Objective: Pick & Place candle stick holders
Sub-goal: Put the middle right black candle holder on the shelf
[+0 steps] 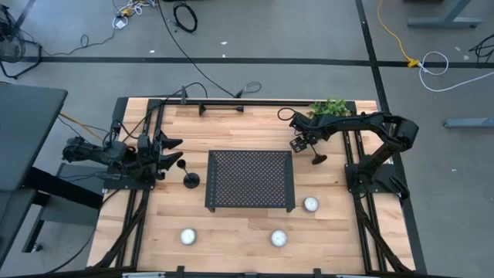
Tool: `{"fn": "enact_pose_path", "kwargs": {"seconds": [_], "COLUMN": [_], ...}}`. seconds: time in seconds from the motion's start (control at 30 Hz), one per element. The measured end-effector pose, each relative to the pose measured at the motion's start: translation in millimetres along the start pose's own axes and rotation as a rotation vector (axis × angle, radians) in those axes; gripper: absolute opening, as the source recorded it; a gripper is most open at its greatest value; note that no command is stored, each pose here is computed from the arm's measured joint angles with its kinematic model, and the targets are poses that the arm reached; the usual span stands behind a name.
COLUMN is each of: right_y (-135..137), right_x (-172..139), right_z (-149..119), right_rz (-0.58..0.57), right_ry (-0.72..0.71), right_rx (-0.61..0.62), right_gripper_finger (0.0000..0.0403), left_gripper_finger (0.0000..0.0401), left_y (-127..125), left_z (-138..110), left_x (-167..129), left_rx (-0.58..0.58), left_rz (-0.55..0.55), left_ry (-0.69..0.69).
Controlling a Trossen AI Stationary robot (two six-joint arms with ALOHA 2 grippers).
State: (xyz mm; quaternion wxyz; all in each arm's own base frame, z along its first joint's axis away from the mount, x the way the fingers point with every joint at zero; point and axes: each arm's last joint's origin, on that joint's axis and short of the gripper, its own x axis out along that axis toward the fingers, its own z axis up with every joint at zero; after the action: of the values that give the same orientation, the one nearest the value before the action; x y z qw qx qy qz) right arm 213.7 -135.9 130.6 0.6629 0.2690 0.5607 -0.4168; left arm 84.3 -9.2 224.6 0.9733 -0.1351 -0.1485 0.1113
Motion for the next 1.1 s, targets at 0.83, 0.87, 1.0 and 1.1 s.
{"fn": "enact_pose_path", "kwargs": {"seconds": [0.83, 0.87, 1.0, 1.1], "right_y": [0.3, 0.3, 0.4, 0.2], "right_x": [1.4, 1.3, 1.1, 1.0], "right_z": [0.0, 0.0, -0.3, -0.9], "right_rz": [0.005, 0.007, 0.021, 0.019], "right_ry": [-0.003, -0.003, 0.008, 0.013], "right_rx": [-0.033, -0.038, -0.044, -0.055], "right_gripper_finger": [0.0016, 0.0011, 0.0012, 0.0006], "left_gripper_finger": [0.0252, 0.0252, 0.0252, 0.0252], "left_y": [0.1, 0.1, 0.1, 0.1], "left_z": [-0.6, -0.6, -0.6, -0.6], "left_x": [0.0, 0.0, 0.0, 0.0], "left_rx": [0.003, 0.003, 0.003, 0.003], "left_rz": [0.001, 0.001, 0.001, 0.001], "left_ry": [0.006, 0.006, 0.006, 0.006]}}
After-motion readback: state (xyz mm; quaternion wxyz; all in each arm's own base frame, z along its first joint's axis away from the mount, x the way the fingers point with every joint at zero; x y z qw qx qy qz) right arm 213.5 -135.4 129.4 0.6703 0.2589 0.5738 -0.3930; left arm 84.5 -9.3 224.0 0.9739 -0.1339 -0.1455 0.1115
